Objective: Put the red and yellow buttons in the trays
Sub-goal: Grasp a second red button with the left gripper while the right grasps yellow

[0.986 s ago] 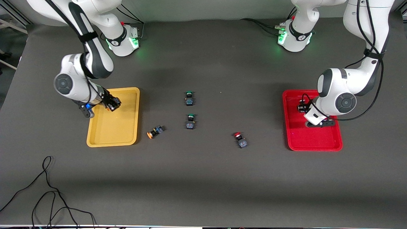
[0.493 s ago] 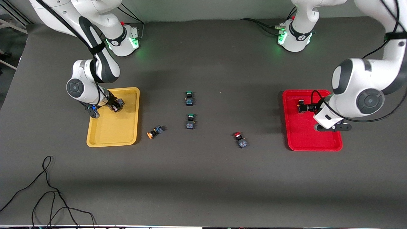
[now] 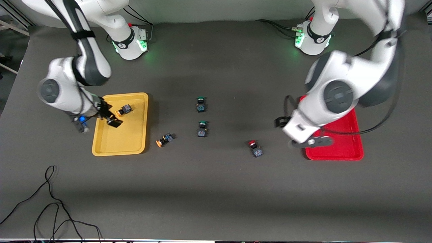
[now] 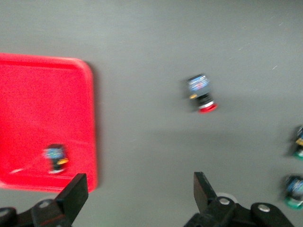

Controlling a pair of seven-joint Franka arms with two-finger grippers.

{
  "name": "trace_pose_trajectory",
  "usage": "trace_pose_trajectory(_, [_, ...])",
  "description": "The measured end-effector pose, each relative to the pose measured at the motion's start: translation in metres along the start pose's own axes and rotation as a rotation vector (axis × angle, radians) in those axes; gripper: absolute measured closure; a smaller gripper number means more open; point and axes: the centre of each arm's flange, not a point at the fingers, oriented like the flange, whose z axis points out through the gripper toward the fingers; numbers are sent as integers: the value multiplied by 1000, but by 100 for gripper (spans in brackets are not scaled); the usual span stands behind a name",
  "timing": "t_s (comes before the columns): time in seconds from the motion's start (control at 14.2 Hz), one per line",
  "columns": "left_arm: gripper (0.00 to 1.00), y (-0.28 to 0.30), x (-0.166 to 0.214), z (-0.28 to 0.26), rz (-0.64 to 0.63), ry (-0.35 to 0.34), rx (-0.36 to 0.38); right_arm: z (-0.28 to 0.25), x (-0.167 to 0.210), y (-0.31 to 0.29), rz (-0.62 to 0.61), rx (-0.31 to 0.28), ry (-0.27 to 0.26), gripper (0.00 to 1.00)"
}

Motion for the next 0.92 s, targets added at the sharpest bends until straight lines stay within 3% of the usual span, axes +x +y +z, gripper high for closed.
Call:
trace_pose_trajectory(0.14, [0, 31, 16, 50, -86, 21, -29, -49, -13, -37, -49, 33, 28, 0])
trace_pose_trajectory(0.28, [0, 50, 31, 106, -157, 34, -55, -60, -34, -80, -60, 46, 49, 0])
trace_pose_trajectory(0.56, [2, 78, 42, 189, -203, 67, -104, 23, -64, -148, -43, -17, 35, 0])
trace_pose_trajectory(0.92, [7, 77, 46, 219, -210, 94, -129, 135, -91, -178, 2, -42, 22, 0])
